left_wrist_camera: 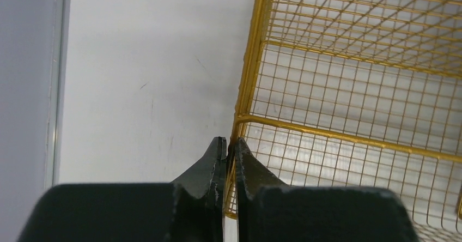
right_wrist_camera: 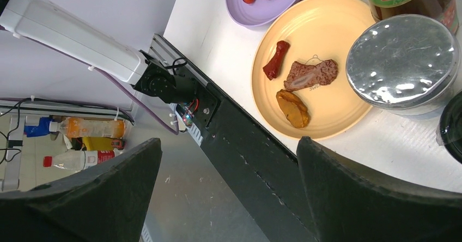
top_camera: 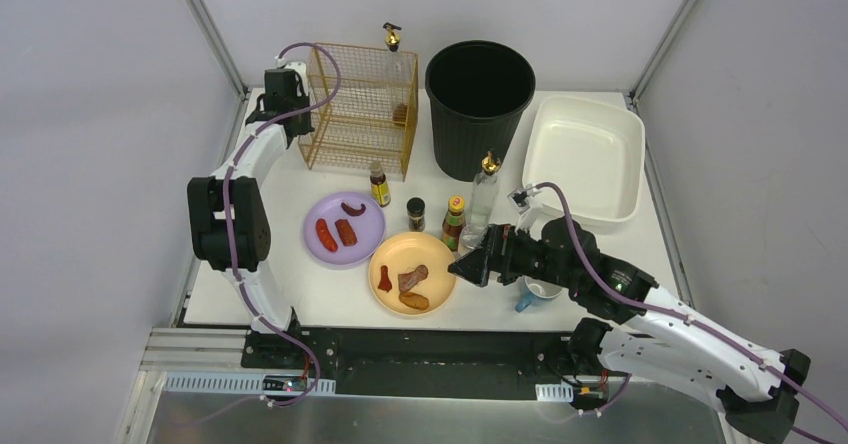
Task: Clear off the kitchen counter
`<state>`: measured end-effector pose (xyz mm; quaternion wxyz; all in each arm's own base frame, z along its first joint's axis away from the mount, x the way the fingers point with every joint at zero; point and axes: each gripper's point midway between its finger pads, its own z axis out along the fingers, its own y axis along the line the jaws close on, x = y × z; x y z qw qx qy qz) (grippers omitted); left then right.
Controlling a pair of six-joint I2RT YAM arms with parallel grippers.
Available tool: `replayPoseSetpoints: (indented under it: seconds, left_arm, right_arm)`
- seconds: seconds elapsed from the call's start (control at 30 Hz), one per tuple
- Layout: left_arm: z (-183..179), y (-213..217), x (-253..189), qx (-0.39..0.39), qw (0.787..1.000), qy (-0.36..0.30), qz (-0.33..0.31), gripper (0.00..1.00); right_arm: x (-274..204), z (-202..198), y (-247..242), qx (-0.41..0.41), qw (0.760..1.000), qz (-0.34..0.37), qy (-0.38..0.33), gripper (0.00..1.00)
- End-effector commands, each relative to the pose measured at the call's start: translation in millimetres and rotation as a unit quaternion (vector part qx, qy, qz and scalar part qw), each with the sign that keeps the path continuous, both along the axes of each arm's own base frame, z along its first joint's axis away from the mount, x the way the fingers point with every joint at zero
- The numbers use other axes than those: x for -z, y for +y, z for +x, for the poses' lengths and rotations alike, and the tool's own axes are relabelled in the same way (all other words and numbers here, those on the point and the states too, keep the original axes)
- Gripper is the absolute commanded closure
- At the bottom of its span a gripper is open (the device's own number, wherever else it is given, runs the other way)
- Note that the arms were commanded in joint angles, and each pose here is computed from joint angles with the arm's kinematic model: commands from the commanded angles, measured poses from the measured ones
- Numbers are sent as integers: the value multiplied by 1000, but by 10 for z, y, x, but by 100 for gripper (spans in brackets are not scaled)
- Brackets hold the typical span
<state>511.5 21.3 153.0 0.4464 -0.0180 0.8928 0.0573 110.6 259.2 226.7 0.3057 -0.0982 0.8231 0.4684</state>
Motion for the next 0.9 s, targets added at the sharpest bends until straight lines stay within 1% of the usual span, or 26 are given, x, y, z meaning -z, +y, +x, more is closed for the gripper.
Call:
replayPoseSetpoints:
  seconds: [0.0, 0.17, 0.3, 0.5, 0.67, 0.87]
  left_arm:
    - [-200, -157, 105, -17, 998, 24, -61, 100]
    - [-324, -237, 64, -37, 994, 23, -105, 100]
    - [-475, -350, 57, -36, 989, 28, -143, 100]
    - [-758, -552, 80, -12, 991, 36, -128, 100]
    - [-894, -826, 16, 23, 992, 32, -116, 100]
    - [-1094, -810, 16, 15, 994, 27, -104, 100]
  right_arm:
    - [-142, 9, 13, 7, 1000, 26, -7, 1]
    - [-158, 28, 4, 13, 1000, 24, -7, 1]
    - [-169, 53, -7, 21, 1000, 21, -8, 1]
    - [-195, 69, -44, 31, 999, 22, -10, 1]
    - [-218, 63, -78, 38, 999, 25, -8, 1]
    - [-201, 52, -111, 42, 999, 20, -2, 1]
